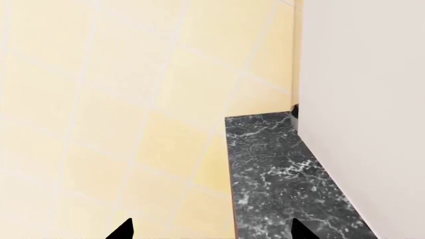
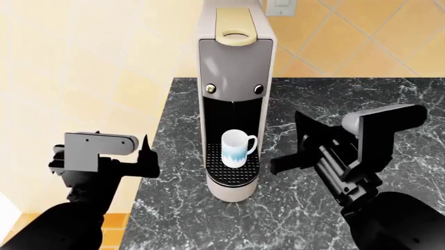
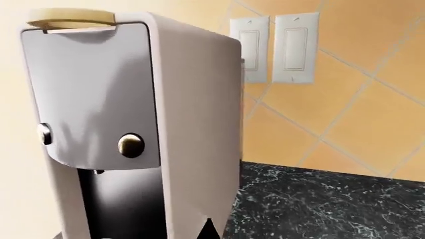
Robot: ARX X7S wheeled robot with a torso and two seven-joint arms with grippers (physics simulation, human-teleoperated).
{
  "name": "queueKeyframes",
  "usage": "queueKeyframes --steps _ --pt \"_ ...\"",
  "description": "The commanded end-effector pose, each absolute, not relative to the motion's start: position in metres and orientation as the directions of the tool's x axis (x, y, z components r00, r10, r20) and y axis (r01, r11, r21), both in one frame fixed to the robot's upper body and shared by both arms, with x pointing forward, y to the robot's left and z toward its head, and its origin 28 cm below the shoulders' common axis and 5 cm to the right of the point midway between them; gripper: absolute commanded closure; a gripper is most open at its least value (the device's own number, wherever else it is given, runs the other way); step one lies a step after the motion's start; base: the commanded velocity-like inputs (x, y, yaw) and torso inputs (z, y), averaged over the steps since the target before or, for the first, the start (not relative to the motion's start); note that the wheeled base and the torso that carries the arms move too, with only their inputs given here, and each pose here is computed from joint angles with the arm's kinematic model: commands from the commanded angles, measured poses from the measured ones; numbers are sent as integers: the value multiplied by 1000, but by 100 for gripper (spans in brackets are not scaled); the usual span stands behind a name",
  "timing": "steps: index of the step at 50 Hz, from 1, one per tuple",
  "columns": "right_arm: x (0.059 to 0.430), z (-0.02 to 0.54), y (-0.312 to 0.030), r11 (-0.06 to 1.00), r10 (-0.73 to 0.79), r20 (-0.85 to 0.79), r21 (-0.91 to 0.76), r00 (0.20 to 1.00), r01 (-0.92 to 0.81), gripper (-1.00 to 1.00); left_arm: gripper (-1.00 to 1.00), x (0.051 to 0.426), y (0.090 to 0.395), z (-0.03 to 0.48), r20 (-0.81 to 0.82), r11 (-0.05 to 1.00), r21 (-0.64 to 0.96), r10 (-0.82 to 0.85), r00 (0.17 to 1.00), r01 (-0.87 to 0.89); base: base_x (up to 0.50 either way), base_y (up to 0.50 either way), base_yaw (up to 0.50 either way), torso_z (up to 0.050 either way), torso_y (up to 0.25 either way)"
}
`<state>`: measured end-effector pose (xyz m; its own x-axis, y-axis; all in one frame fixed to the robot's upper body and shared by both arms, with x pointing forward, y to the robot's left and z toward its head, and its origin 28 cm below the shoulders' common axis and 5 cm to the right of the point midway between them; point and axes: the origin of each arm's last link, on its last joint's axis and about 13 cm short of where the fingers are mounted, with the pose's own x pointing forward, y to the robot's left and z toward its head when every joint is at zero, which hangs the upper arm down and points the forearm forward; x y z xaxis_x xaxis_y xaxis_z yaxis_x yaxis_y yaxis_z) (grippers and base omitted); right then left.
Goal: Press the button on the coffee machine to serve coffee.
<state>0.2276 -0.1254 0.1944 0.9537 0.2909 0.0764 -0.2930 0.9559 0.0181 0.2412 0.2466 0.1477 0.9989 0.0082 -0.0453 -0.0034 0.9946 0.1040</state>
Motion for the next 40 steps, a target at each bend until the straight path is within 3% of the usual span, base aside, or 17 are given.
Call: queueKeyframes --steps 1,2,3,40 --pt "221 171 -136 983 183 50 26 982 -184 100 -100 243 245 142 -48 994 111 13 999 -8 0 0 0 0 0" --pt "222 166 -137 985 170 31 9 985 -170 100 -100 243 246 140 -50 994 111 14 999 -8 0 0 0 0 0" --pt "223 161 -139 990 140 25 17 990 -141 -100 -100 244 247 138 -51 994 110 19 999 -13 0 0 0 0 0" --pt "216 95 -150 994 42 -80 100 996 -34 -100 -100 247 256 85 -94 993 106 67 993 -56 0 0 0 0 0"
